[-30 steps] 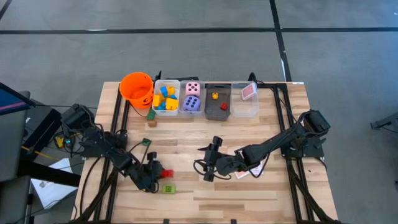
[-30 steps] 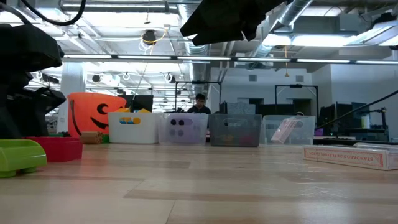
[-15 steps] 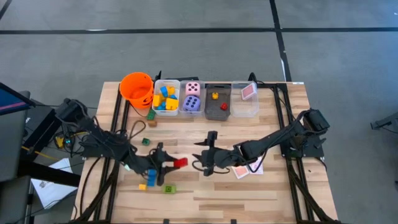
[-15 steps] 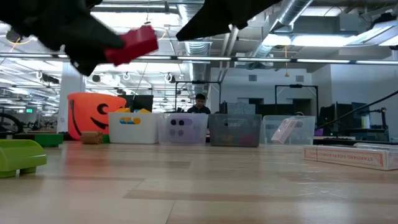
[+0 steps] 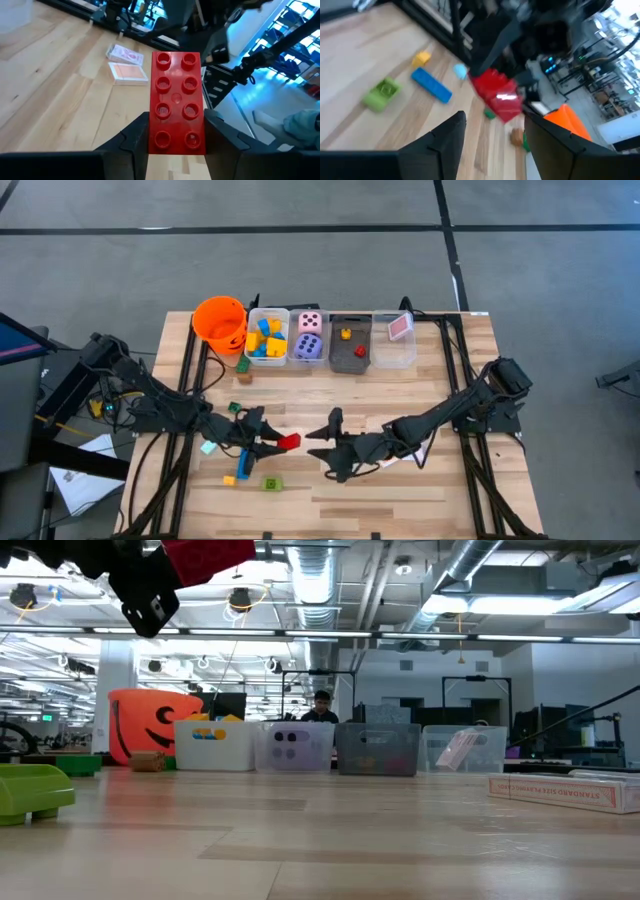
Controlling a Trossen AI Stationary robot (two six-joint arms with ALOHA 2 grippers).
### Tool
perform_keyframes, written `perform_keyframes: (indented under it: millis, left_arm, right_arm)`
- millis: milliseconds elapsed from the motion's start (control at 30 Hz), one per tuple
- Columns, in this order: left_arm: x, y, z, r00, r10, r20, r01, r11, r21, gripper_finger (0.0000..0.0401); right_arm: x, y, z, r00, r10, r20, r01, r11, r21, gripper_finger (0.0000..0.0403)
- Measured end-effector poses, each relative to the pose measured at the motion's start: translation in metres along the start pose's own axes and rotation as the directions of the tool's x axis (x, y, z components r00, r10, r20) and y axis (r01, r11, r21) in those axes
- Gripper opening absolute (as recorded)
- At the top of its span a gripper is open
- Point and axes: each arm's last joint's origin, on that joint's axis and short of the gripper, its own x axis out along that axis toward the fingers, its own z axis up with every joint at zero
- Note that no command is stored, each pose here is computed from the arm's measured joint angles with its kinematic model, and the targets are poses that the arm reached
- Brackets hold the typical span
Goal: Pick & Place Toys
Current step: Put the red game piece into the black bin
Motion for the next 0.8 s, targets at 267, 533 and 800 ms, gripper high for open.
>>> perform_keyframes:
  millis: [267,533,800]
  left_arm:
    - [0.0045,0.0021,-0.0032,1.0,0.014,-0.009,-0.014,1.0,-0.004,0.0135]
    - [0.0056,0.0029,0.0019,0.999,0.009,0.032,-0.007,0.999,-0.041,0.0135]
    - [0.0056,0.0025,0.0026,0.999,0.005,0.039,-0.002,0.998,-0.069,0.0135]
  right_arm:
    - [-0.0008,0.0004,0.0045,0.998,0.032,0.06,-0.033,0.999,0.012,0.0218]
    - [-0.0008,0.0014,0.005,0.994,0.067,0.082,-0.068,0.998,0.008,0.0253]
    - [0.0025,-0.0038,0.0019,0.996,0.053,0.074,-0.054,0.998,0.016,0.0256]
